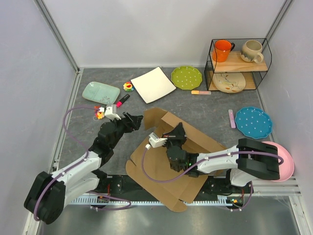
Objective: Fold the paper box
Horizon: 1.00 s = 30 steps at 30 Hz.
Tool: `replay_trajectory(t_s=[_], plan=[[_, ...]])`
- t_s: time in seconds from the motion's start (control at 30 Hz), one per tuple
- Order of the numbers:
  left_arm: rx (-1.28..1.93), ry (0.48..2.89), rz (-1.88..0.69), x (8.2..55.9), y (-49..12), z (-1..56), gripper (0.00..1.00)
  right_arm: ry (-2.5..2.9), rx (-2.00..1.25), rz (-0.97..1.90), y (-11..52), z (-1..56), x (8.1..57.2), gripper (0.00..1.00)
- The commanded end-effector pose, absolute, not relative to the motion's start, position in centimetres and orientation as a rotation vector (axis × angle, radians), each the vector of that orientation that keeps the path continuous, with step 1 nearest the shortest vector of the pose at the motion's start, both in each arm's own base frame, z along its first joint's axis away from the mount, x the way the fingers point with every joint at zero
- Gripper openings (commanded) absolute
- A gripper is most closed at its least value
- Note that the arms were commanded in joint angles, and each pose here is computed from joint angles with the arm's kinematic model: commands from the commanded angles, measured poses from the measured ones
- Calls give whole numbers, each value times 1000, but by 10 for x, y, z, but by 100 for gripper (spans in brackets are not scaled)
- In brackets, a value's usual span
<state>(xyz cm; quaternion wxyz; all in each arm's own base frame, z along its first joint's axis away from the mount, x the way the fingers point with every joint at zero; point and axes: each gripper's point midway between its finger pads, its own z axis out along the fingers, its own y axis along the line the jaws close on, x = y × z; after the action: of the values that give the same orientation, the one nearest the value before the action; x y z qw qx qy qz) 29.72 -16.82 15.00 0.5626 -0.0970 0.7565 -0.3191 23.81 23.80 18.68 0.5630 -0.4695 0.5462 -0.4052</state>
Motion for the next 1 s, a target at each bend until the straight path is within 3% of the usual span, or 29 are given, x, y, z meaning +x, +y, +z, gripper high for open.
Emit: replay_trajectory(t_s=[0.0,0.67,0.77,0.8,0.83,0.9,0.97], plan=[[-113,1586,-845,285,-174,194,84,1327,-1107,-939,230,167,233,0],[200,1748,-744,320,-213,155,72,1329,-1108,-911,236,166,234,0],[213,1753,-749,325,-218,155,60,1329,-1115,-915,236,164,234,0],[224,1751,-751,327,-220,157,43,1330,-1117,-918,235,164,234,0],[244,1750,-757,326,-222,157,35,1331,-1113,-915,235,165,234,0],[279,1746,-790,321,-227,162,20,1332,-1112,-916,235,165,234,0],[290,1744,-809,315,-228,164,13,1331,-1111,-913,234,166,234,0]])
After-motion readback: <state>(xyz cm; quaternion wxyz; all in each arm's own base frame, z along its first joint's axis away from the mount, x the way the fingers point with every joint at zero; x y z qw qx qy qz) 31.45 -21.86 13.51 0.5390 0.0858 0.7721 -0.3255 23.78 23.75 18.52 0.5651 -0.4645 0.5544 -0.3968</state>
